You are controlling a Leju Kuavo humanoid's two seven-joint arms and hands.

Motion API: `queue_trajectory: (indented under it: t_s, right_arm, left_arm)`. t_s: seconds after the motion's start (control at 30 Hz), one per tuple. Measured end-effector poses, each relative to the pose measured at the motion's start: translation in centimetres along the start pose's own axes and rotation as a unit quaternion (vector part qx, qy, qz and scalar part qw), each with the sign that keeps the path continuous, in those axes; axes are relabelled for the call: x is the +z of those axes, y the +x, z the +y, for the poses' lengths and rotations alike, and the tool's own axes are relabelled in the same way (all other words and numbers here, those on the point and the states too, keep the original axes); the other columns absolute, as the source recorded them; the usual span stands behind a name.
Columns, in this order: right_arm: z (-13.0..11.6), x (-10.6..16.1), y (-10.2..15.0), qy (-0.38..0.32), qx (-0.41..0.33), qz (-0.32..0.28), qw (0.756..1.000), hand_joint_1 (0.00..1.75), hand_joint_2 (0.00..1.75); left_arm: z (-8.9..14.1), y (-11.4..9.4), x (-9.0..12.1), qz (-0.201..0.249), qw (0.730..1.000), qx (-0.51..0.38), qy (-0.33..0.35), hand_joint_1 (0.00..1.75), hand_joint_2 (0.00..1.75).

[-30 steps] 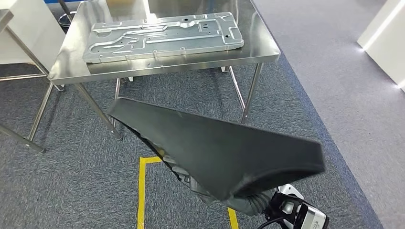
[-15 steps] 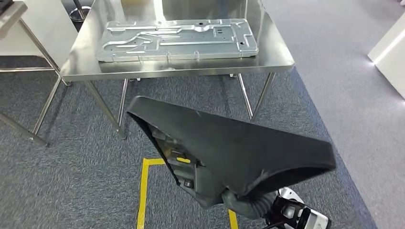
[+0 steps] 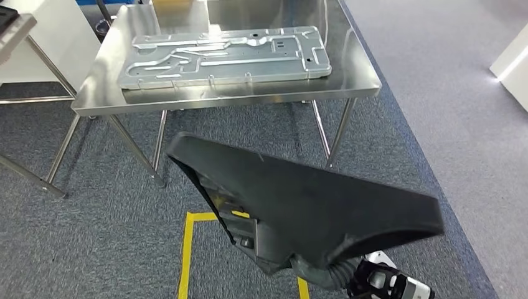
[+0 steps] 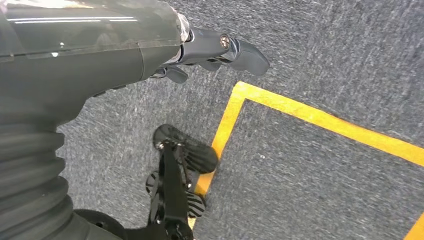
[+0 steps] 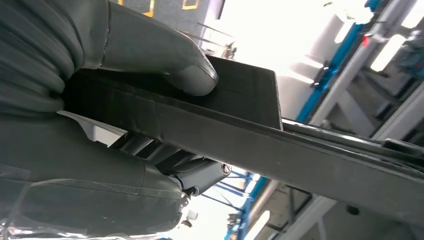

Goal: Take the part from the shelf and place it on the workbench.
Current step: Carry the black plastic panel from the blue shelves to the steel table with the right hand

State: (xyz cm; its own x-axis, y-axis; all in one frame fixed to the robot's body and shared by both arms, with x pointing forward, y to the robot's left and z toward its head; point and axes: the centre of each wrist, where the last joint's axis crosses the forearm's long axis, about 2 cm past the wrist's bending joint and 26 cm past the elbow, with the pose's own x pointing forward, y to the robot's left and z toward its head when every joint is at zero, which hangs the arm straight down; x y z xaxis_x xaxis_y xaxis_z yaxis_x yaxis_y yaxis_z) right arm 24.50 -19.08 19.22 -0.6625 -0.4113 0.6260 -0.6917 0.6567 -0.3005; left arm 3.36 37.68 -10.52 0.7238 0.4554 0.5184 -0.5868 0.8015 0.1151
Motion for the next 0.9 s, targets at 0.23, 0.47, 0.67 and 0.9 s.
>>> queue_trajectory:
  t_s: [0.23, 0.47, 0.67, 0.9]
  right_arm:
    - [0.04, -0.12, -0.01, 0.005, -0.005, -0.002, 1.000, 1.64, 1.75]
    - [0.01, -0.36, 0.09, 0.003, -0.005, -0.007, 1.000, 1.64, 1.75]
    - [-0.04, -0.30, 0.17, 0.001, -0.004, -0.007, 1.000, 1.64, 1.75]
    - [-0.18, -0.37, 0.20, 0.000, -0.003, -0.007, 1.000, 1.64, 1.75]
  left_arm:
    - [0.23, -0.30, 0.11, 0.003, 1.000, 0.001, 0.003, 0.00, 1.75]
    - [0.26, -0.28, 0.10, 0.001, 1.000, 0.002, 0.004, 0.00, 1.75]
    - [0.18, -0.35, 0.13, 0.002, 1.000, 0.002, 0.003, 0.00, 1.75]
    - [-0.06, -0.20, 0.08, 0.000, 1.000, 0.003, 0.001, 0.00, 1.75]
